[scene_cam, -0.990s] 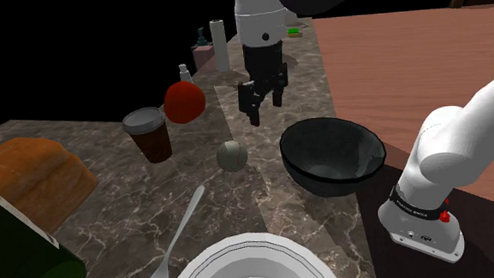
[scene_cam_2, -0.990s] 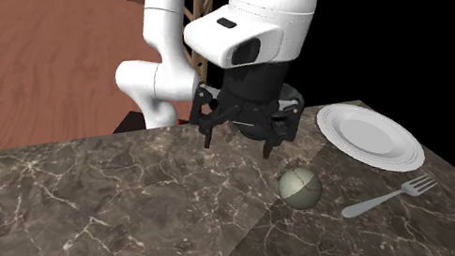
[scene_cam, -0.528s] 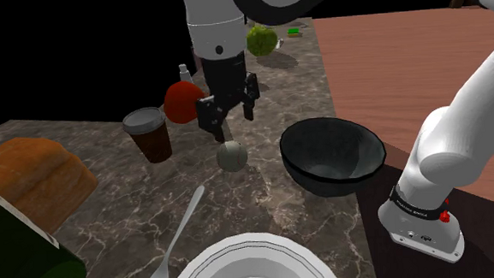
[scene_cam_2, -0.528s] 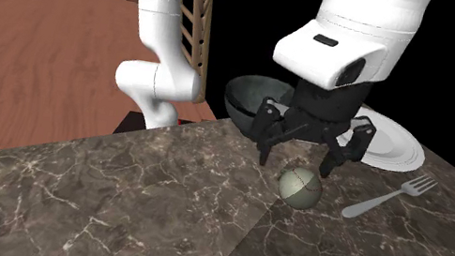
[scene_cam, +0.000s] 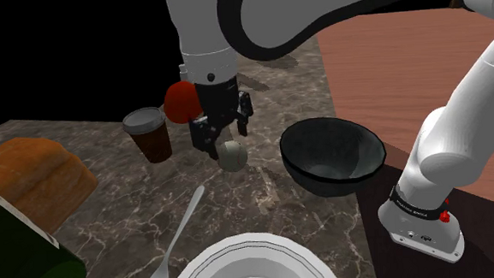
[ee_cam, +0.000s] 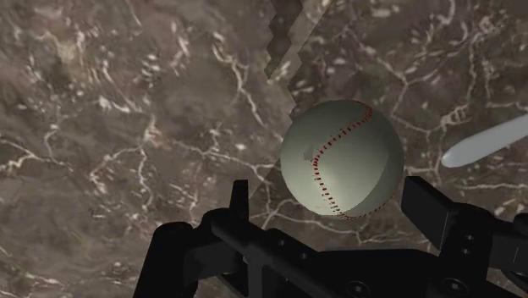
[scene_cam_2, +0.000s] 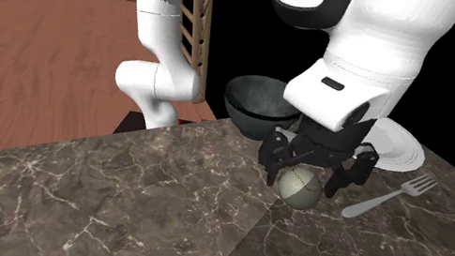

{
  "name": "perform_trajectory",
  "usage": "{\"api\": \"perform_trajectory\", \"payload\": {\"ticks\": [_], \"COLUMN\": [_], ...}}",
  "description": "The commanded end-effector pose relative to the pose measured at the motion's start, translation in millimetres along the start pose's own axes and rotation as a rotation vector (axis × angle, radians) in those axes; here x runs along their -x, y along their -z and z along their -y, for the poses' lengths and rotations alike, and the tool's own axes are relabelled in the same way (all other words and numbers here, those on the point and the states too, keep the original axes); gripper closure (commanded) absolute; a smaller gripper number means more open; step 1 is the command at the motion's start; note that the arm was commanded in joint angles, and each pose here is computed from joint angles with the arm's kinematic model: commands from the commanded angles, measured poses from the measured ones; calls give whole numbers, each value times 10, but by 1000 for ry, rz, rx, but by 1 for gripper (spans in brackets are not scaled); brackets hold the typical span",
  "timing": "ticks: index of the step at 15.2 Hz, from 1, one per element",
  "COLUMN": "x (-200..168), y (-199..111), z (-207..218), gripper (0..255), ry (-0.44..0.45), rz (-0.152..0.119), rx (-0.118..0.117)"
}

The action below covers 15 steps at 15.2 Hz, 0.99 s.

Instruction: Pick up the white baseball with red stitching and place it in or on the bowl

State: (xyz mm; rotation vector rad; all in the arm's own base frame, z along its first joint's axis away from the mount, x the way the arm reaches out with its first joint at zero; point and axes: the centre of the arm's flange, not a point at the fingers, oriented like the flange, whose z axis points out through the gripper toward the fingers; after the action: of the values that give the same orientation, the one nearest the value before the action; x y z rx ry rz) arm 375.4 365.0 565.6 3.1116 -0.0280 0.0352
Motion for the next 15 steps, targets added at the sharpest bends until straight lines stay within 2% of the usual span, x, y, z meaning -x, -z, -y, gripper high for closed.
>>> {"api": "perform_trajectory", "payload": {"ticks": [1, 8, 9, 15], "x": [-1, -1, -2, -1], "y": [-89, -89, -87, -89], "z": [4, 4, 6, 6], "gripper": [0, 0, 255, 255], "ry": [0, 0, 0, 0], "rz": [0, 0, 0, 0], "rx": [0, 0, 0, 0]}}
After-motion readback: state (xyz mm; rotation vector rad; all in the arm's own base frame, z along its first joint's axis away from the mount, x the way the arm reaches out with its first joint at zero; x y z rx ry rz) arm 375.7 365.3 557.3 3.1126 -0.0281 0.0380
